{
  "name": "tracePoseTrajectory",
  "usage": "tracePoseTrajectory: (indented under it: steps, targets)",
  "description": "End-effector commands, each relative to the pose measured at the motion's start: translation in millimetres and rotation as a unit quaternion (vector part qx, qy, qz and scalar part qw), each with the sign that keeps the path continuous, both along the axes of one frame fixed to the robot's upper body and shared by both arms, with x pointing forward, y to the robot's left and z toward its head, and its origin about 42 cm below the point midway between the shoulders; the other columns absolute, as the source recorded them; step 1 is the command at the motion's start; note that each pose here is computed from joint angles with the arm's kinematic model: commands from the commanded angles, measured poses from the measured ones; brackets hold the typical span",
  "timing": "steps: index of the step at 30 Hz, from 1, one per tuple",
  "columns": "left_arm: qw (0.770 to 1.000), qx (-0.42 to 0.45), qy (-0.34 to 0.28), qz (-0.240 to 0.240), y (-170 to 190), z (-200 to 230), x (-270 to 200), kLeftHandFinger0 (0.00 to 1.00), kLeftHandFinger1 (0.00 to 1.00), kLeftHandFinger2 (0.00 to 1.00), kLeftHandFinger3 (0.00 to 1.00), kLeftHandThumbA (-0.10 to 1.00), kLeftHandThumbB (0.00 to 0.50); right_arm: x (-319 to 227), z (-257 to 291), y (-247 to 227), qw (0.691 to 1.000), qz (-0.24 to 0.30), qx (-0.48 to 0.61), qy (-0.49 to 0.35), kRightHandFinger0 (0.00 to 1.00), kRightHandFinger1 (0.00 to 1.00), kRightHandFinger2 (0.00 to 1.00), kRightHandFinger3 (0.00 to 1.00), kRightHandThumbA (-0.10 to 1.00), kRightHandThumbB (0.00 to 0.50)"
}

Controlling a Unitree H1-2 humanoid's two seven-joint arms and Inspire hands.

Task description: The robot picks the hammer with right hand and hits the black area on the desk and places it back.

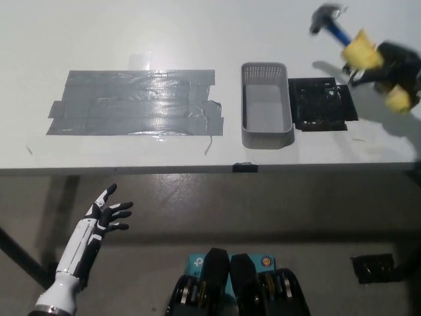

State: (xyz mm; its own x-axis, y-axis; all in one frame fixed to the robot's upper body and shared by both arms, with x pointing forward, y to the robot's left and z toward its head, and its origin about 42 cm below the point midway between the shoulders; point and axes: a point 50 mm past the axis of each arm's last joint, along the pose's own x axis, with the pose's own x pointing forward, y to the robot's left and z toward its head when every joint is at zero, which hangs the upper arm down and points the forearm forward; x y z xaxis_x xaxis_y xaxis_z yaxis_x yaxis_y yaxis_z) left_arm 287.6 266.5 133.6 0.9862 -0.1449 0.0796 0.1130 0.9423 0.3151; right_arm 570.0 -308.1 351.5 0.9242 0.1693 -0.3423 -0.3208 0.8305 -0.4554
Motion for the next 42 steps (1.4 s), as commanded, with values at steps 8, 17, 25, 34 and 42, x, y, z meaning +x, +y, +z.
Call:
tracePoseTrajectory:
  steps: [8, 17, 25, 34, 42]
  targets:
    - [0.998, 0.027, -0.053, -0.013, 8.5, 23.3, 5.8, 0.68, 0.74, 0.75, 1.0, 1.0, 0.021, -1.3, 110.0, -11.8, 0.994, 0.1, -0.03, -0.026, 0.02, 0.47, 0.8, 1.0, -0.1, 0.086]
    - [0.998, 0.029, -0.05, -0.009, 12.6, 24.1, 4.2, 0.63, 0.68, 0.69, 1.0, 1.0, 0.049, -1.3, 63.7, -7.3, 0.987, 0.115, -0.107, 0.038, 0.0, 0.45, 0.85, 0.94, -0.1, 0.127]
    - [0.998, 0.033, -0.047, -0.01, 13.7, 25.1, 5.8, 0.59, 0.63, 0.66, 1.0, 1.0, 0.067, -6.9, 38.0, -15.7, 0.978, 0.119, -0.161, 0.062, 0.0, 0.46, 0.87, 0.9, -0.1, 0.143]
    - [0.999, 0.029, -0.043, -0.011, 12.7, 24.9, 4.3, 0.58, 0.61, 0.66, 1.0, 1.0, 0.074, -9.7, 56.1, -27.3, 0.988, 0.099, -0.109, 0.054, 0.0, 0.43, 0.78, 0.98, -0.1, 0.115]
    - [0.999, 0.028, -0.045, -0.013, 11.3, 26.1, 5.2, 0.58, 0.61, 0.66, 1.0, 1.0, 0.071, -24.6, 136.6, -47.5, 0.994, 0.106, 0.013, -0.026, 0.0, 0.45, 0.73, 0.85, -0.1, 0.052]
